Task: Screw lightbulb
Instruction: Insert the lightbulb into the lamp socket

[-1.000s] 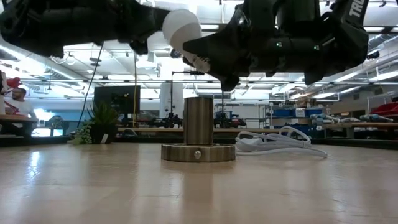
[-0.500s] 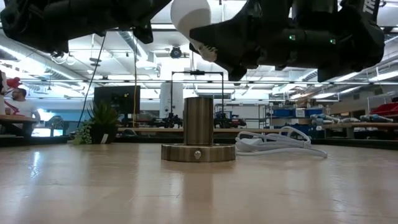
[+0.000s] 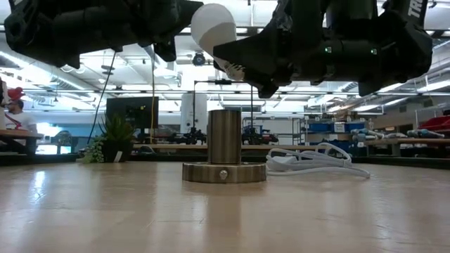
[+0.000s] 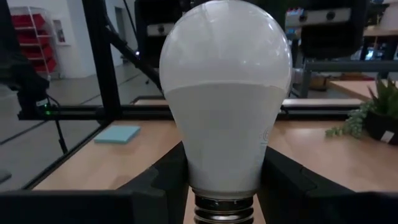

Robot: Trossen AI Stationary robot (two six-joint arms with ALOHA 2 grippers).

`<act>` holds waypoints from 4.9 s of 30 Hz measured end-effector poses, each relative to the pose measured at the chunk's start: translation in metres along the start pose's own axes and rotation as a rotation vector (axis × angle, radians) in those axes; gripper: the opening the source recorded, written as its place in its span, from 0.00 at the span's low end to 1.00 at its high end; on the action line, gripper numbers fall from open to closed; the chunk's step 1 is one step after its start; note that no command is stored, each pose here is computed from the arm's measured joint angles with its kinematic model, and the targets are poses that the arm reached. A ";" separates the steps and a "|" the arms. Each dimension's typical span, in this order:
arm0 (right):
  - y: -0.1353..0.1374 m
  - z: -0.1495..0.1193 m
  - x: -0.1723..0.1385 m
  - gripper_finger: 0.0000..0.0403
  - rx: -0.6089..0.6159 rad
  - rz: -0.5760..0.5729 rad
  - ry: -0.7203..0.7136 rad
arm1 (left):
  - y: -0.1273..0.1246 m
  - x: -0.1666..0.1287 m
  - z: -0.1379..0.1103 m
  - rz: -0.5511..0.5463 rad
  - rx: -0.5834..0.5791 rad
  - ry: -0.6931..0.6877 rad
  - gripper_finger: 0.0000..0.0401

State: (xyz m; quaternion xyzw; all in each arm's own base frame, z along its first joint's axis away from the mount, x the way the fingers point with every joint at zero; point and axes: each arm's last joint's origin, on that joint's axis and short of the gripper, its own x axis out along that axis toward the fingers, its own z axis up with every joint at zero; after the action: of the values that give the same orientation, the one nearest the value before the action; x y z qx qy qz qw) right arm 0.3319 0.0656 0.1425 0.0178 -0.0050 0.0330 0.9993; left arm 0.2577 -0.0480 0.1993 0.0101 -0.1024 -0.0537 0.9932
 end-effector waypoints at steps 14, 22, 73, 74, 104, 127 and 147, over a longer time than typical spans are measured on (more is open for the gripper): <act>0.004 0.006 -0.004 0.39 -0.015 0.017 -0.075 | 0.004 -0.022 0.017 0.044 0.065 -0.042 0.00; 0.002 0.020 0.000 0.39 0.001 0.011 -0.192 | 0.004 -0.022 0.002 0.042 -0.018 0.063 0.02; -0.002 0.051 0.030 0.42 -0.008 0.041 -0.218 | -0.002 0.025 0.030 -0.074 -0.080 0.047 0.54; -0.002 0.051 0.030 0.43 -0.005 0.037 -0.214 | -0.002 0.025 0.030 -0.074 -0.078 0.047 0.54; -0.005 0.037 0.032 0.64 0.001 -0.070 -0.079 | -0.003 0.025 0.032 -0.093 -0.051 0.036 0.46; 0.002 0.070 -0.039 0.69 0.005 -0.147 0.127 | -0.002 0.025 0.031 -0.088 -0.043 0.037 0.46; 0.019 0.145 -0.077 0.76 0.126 -0.134 0.155 | -0.001 0.021 0.022 -0.047 0.033 0.102 0.45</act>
State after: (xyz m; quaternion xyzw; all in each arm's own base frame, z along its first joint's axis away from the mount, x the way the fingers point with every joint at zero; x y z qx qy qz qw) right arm 0.2524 0.0741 0.2873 0.0782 0.0754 -0.0321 0.9936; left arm 0.2736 -0.0515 0.2255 0.0315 -0.0520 -0.0747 0.9953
